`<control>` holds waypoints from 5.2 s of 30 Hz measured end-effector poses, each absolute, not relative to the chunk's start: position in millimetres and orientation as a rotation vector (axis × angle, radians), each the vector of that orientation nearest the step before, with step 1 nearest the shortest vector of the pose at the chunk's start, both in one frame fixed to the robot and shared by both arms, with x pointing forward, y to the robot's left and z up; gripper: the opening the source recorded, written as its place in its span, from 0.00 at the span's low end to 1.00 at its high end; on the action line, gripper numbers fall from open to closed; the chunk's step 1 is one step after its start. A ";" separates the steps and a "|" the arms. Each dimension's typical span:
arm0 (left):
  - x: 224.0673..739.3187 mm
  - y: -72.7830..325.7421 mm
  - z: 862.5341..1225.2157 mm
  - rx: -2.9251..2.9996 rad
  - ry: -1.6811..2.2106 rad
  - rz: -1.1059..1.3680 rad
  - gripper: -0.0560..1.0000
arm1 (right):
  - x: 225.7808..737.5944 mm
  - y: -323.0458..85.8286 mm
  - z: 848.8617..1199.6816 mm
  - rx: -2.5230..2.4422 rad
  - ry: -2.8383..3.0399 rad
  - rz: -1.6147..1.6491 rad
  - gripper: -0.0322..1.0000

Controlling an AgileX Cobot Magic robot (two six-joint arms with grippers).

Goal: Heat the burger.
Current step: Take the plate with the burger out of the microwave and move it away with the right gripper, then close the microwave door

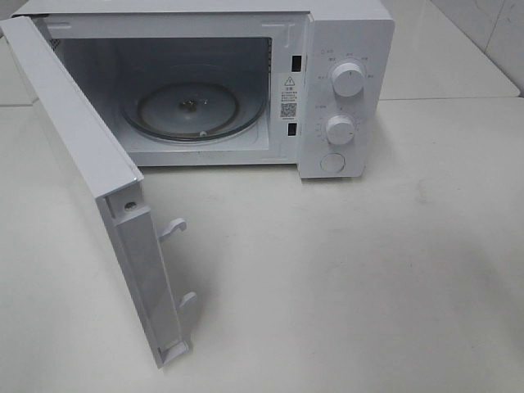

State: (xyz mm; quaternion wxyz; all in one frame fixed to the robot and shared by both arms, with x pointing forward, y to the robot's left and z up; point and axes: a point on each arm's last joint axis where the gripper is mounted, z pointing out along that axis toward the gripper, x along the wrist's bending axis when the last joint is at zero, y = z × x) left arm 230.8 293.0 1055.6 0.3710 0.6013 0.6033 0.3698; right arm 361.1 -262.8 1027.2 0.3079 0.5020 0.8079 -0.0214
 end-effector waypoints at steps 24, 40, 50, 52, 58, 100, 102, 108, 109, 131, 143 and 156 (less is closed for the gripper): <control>230.8 293.0 1055.6 1.542 1.547 0.948 0.97 | 403.0 -227.1 971.5 1.555 2.019 -0.180 0.12; 230.8 293.0 1055.6 1.542 1.547 0.948 0.97 | 423.2 -206.4 921.3 1.563 2.064 -0.225 0.12; 230.8 293.0 1055.6 1.542 1.547 0.948 0.97 | 430.1 -196.0 888.1 1.604 2.090 -0.212 0.12; 230.8 293.0 1055.6 1.542 1.547 0.948 0.97 | 429.7 -196.7 883.5 1.602 2.086 -0.211 0.12; 230.8 293.0 1055.6 1.542 1.547 0.948 0.97 | 422.8 -206.4 875.8 1.593 2.046 -0.212 0.12; 230.8 293.0 1055.6 1.542 1.547 0.948 0.97 | 394.8 -190.8 1006.6 1.375 2.406 0.427 0.69; 230.8 293.0 1055.6 1.542 1.547 0.948 0.97 | 391.9 -190.8 1017.0 1.368 2.410 0.475 0.73; 230.8 293.0 1055.6 1.542 1.547 0.948 0.97 | 381.3 -199.1 1045.9 1.350 2.389 0.547 0.78; 230.8 293.0 1055.6 1.542 1.547 0.948 0.97 | 377.3 -202.7 1052.0 1.332 2.381 0.567 0.77; 230.8 293.0 1055.6 1.542 1.547 0.948 0.97 | 313.9 -273.8 1068.7 1.447 2.174 0.633 0.77; 230.8 293.0 1055.6 1.542 1.547 0.948 0.97 | 281.3 -293.2 1059.5 1.525 1.998 0.778 0.77; 230.8 293.0 1055.6 1.542 1.547 0.948 0.97 | 249.4 -302.0 1053.6 1.529 1.754 0.925 0.76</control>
